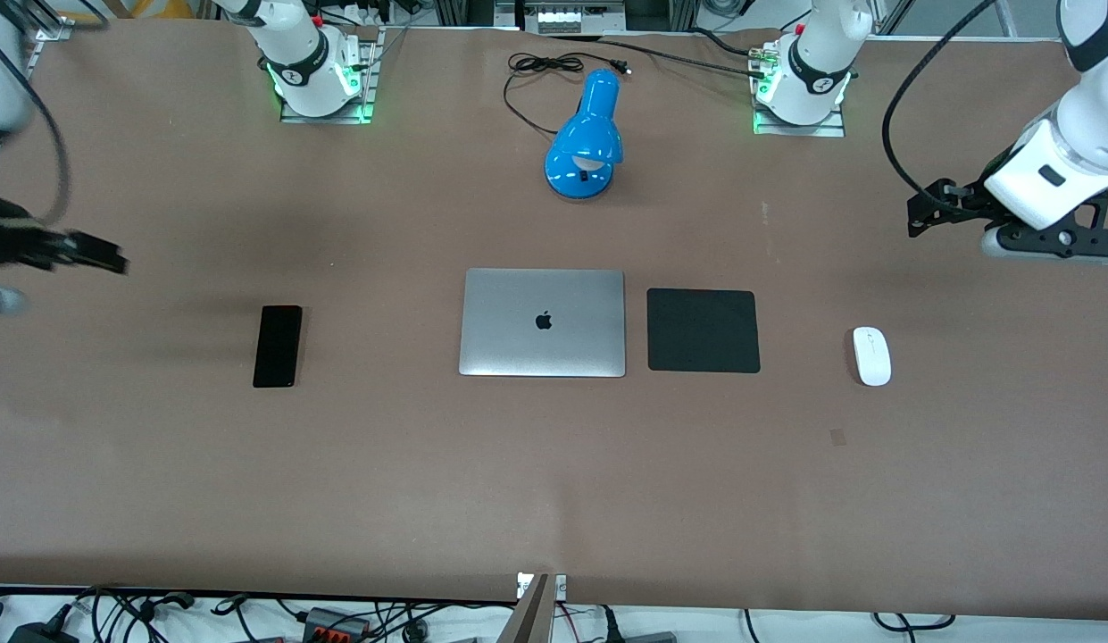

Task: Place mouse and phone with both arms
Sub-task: 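Lower the right gripper to the black phone while the left gripper reaches the mouse, then close the right gripper on the phone while the left gripper grasps the mouse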

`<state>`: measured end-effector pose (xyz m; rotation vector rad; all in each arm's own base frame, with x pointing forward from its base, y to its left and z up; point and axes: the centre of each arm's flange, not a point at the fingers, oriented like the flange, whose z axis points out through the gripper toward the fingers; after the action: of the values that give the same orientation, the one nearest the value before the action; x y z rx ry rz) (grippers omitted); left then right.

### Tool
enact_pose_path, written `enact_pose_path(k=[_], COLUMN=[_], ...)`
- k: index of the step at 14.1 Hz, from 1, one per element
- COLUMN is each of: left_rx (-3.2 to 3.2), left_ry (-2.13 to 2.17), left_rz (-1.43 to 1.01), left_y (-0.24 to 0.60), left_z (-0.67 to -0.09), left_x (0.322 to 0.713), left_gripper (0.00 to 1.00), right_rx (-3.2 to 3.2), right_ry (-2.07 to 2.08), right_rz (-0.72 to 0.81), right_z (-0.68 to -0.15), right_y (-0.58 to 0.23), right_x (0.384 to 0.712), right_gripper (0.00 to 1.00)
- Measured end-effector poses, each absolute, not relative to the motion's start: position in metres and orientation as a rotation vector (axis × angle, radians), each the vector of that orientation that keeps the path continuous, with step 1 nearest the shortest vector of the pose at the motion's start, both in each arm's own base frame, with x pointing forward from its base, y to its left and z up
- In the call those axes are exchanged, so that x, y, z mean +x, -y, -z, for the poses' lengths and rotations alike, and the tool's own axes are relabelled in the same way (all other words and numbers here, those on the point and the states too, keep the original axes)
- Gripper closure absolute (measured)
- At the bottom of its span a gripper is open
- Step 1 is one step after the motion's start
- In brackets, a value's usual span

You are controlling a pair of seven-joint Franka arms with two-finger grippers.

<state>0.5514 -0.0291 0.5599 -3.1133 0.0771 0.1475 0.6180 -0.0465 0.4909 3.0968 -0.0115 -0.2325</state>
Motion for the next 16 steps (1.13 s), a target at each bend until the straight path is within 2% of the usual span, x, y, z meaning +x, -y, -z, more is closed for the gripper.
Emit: enact_pose_path(k=[3,6,11,16], left_rx=[-3.106,-3.1,-3.13,-3.126], left_ry=[-0.055,0.018,-0.053,-0.077], left_rz=[-0.273,-0.395,-0.152,0.081], left_y=[0.021,-0.011,-0.039,-0.066], left_z=[-0.521,-0.466,-0.366,-0.248], left_x=[0.565,0.584,0.63,0.616], left_gripper=[0.0,0.0,0.0,0.0], right_rx=[3.059,3.108,3.162,3.148], right_ry=[-0.06,-0.054,0.051,0.026], right_rz=[0.332,0.365,0.375,0.283], right_z=[-0.412,-0.343,-0.255,-0.209], right_y=[0.011,-0.013,-0.007,-0.018], right_x=[0.643,0.658,0.644,0.619], right_gripper=[0.0,0.0,0.0,0.0])
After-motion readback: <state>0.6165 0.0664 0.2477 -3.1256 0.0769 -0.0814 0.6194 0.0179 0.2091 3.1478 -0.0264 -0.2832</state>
